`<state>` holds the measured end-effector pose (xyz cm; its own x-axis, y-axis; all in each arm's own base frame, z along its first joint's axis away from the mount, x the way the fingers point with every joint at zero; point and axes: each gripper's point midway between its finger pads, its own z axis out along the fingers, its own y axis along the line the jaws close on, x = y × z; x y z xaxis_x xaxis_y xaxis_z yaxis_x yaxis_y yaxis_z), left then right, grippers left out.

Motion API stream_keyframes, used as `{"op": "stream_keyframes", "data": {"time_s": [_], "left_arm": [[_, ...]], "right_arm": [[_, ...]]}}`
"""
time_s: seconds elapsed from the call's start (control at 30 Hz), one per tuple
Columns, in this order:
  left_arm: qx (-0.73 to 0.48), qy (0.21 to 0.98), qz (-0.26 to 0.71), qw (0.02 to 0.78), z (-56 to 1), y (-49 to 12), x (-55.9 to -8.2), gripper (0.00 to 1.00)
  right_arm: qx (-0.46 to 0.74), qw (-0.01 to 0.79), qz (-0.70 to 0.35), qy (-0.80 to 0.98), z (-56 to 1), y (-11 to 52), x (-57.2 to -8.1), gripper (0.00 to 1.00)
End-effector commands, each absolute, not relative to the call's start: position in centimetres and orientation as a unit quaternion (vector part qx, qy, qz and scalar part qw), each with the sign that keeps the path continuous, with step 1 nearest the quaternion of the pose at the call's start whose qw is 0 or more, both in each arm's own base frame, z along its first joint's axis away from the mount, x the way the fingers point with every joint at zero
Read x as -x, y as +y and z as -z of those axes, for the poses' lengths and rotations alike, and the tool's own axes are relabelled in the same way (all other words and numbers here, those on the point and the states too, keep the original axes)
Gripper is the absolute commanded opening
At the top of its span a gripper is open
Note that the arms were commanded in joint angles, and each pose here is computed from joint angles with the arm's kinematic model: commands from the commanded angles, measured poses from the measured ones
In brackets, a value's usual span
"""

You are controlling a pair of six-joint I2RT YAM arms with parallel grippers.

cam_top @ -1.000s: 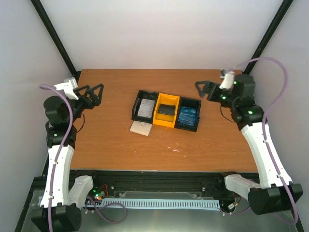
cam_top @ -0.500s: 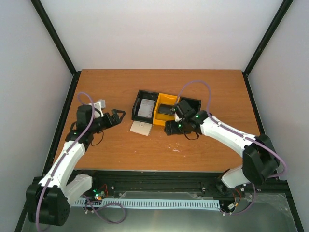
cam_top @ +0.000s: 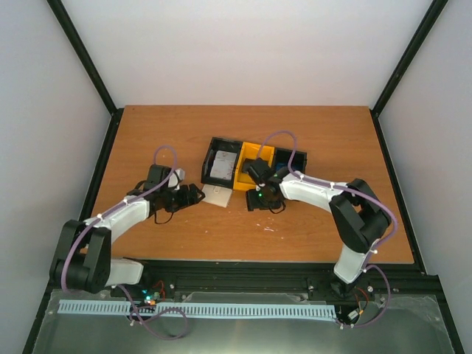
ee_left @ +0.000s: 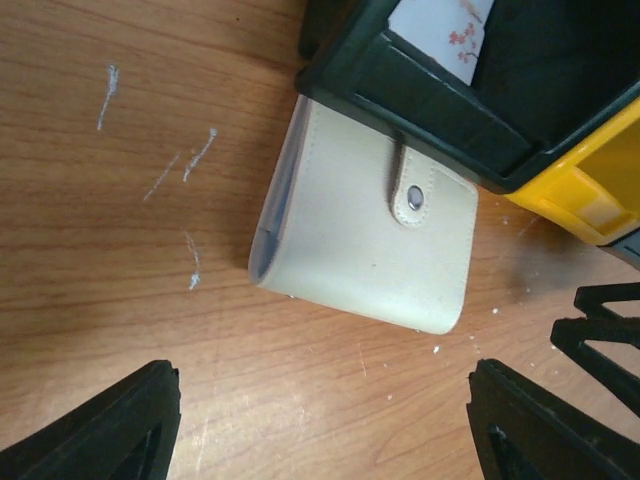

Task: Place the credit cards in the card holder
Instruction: Adjust the storage box at the center of the board, then open the card holder at the center of the board.

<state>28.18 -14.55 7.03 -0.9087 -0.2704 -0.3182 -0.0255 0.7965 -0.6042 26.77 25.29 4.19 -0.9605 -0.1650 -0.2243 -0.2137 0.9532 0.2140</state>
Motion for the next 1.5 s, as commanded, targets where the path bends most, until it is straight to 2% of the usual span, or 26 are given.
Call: {"op": "stream_keyframes", "data": {"time_s": [0.0, 0.33, 0.5, 0.73, 0.87, 0.93, 1.2, 1.33, 1.47], "left_arm": [[0.046, 0.923, 0.311, 0.221, -8.0, -15.4, -30.2, 0.77], [0.048, 0.934, 0.292, 0.199, -5.4, -15.4, -31.4, 0.67], [0.043, 0.928, 0.302, 0.212, -5.5, -15.9, -32.6, 0.62], [0.032, 0.925, 0.306, 0.223, -5.4, -16.4, -34.0, 0.57], [0.018, 0.921, 0.323, 0.216, -5.2, -17.3, -34.5, 0.48], [0.012, 0.921, 0.331, 0.207, -4.8, -17.6, -34.5, 0.40], [-0.010, 0.906, 0.385, 0.176, -4.8, -18.8, -31.4, 0.19], [-0.039, 0.878, 0.450, 0.159, -5.6, -20.3, -28.3, 0.18], [-0.064, 0.870, 0.471, 0.129, -5.9, -22.3, -27.1, 0.19]], "right_arm": [[0.071, 0.137, -0.110, 0.982, -4.7, 26.5, -29.2, 0.64], [0.030, 0.172, -0.093, 0.980, -3.7, 28.3, -33.4, 0.57], [0.016, 0.183, -0.087, 0.979, -3.1, 29.1, -35.0, 0.56], [0.031, 0.168, -0.160, 0.972, -3.4, 32.1, -34.8, 0.57], [0.050, 0.151, -0.201, 0.967, -3.7, 32.8, -33.3, 0.57], [0.059, 0.144, -0.218, 0.963, -3.9, 33.0, -32.6, 0.57], [0.071, 0.152, -0.222, 0.960, -5.3, 31.4, -30.7, 0.57], [0.069, 0.163, -0.217, 0.960, -6.1, 30.6, -30.4, 0.57], [0.058, 0.170, -0.213, 0.961, -6.3, 30.1, -30.4, 0.57]]}}
